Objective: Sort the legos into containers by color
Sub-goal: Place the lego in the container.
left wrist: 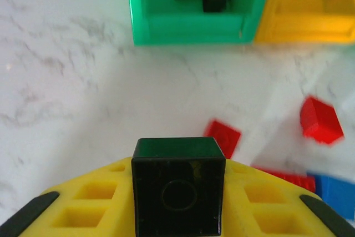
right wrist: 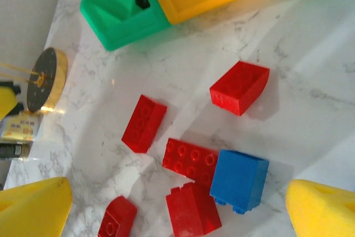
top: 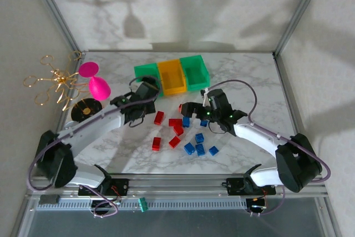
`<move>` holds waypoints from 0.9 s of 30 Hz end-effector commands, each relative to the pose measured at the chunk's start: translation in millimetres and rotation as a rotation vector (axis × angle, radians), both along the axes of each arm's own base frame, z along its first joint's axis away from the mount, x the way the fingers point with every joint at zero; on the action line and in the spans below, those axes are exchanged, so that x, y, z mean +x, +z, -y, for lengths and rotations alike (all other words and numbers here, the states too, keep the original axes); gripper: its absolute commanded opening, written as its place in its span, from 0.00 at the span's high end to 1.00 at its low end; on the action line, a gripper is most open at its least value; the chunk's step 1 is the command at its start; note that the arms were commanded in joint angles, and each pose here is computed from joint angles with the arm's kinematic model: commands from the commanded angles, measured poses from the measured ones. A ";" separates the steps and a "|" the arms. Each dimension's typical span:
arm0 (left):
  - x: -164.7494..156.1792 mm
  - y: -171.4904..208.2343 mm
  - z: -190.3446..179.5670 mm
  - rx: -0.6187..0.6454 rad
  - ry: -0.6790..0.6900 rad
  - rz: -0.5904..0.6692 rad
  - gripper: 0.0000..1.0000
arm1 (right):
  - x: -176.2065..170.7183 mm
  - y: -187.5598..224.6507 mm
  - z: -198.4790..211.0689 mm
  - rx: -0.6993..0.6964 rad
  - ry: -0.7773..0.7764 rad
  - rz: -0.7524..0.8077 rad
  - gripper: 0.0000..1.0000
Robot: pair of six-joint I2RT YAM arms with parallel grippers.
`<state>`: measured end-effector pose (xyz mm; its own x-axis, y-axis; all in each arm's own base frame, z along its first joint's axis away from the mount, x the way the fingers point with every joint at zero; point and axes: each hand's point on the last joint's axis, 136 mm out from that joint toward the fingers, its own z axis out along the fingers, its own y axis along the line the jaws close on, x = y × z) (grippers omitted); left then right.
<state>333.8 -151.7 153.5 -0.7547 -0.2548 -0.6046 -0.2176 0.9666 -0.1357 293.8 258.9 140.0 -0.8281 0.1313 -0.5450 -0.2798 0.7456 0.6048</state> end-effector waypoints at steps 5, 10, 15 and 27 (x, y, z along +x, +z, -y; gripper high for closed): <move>89.3 -0.4 -8.4 0.131 0.025 0.058 0.75 | 16.6 17.0 7.8 -0.001 -0.035 0.045 0.02; 139.9 -17.7 -22.0 0.153 0.077 0.064 0.73 | 19.7 12.7 8.5 -0.015 -0.037 0.038 0.01; 176.0 -30.7 -22.3 0.153 0.072 0.073 0.68 | 19.7 8.8 10.9 -0.032 -0.043 0.037 0.01; 182.5 -13.4 -18.2 0.144 0.035 0.087 0.51 | 25.8 2.7 6.6 -0.077 -0.032 0.035 0.01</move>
<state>516.7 -133.2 113.6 -0.7114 -0.1972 -0.6746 -0.2652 0.9642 -0.0022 311.1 250.2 134.0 -0.8223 0.1276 -0.5545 -0.2573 0.7859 0.5623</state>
